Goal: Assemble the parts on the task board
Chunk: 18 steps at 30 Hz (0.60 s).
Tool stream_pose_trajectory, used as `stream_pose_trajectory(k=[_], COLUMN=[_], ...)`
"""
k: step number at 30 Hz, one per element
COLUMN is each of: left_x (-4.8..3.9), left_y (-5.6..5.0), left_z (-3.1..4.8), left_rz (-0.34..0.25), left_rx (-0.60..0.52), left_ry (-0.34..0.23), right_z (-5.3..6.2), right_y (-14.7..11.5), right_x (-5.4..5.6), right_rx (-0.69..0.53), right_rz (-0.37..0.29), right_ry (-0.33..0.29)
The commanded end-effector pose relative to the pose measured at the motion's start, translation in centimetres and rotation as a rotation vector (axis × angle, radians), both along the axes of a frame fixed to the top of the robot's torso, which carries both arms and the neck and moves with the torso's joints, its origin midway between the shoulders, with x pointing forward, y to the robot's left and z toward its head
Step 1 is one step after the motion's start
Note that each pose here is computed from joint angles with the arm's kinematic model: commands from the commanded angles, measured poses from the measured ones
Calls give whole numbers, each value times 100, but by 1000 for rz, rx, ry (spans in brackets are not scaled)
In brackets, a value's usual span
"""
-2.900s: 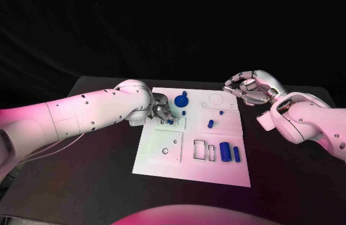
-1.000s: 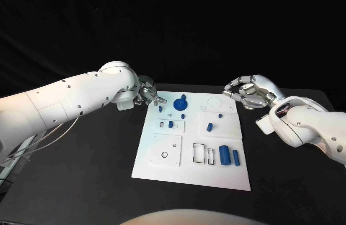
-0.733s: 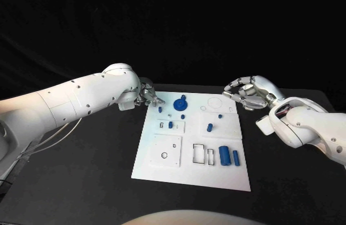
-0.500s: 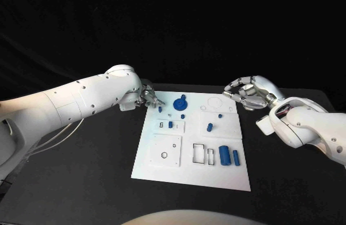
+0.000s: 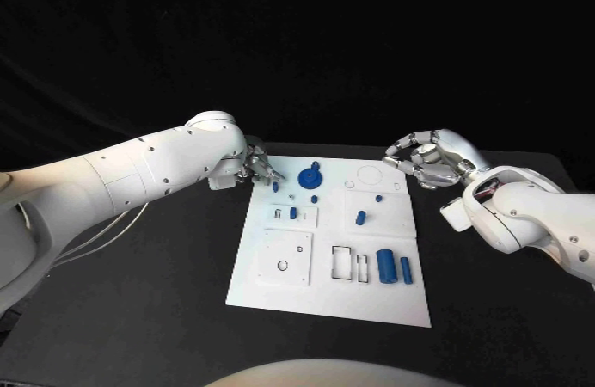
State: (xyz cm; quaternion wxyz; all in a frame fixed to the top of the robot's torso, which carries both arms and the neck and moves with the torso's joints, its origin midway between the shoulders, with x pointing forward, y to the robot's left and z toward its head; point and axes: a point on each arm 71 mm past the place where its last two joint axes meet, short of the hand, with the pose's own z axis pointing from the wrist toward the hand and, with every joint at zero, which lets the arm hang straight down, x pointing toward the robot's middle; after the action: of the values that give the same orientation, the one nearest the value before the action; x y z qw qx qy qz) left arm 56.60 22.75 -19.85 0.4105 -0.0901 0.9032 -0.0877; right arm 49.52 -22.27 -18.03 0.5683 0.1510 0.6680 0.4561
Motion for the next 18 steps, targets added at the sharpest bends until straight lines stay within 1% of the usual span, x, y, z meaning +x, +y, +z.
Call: stream_pose_trajectory(k=[1, 13, 18], left_x=[5, -1, -3], left_y=[-29, -73, -72], left_z=[6, -25, -32], left_rz=[-10, -10, -8], left_rx=[-13, -30, -32], left_ry=[10, 26, 28], right_z=[-11, -20, -23], right_y=[15, 24, 24], right_x=[-5, -4, -3], right_rx=[-3, -3, -3], right_rz=[14, 15, 15], right_ry=[9, 11, 12])
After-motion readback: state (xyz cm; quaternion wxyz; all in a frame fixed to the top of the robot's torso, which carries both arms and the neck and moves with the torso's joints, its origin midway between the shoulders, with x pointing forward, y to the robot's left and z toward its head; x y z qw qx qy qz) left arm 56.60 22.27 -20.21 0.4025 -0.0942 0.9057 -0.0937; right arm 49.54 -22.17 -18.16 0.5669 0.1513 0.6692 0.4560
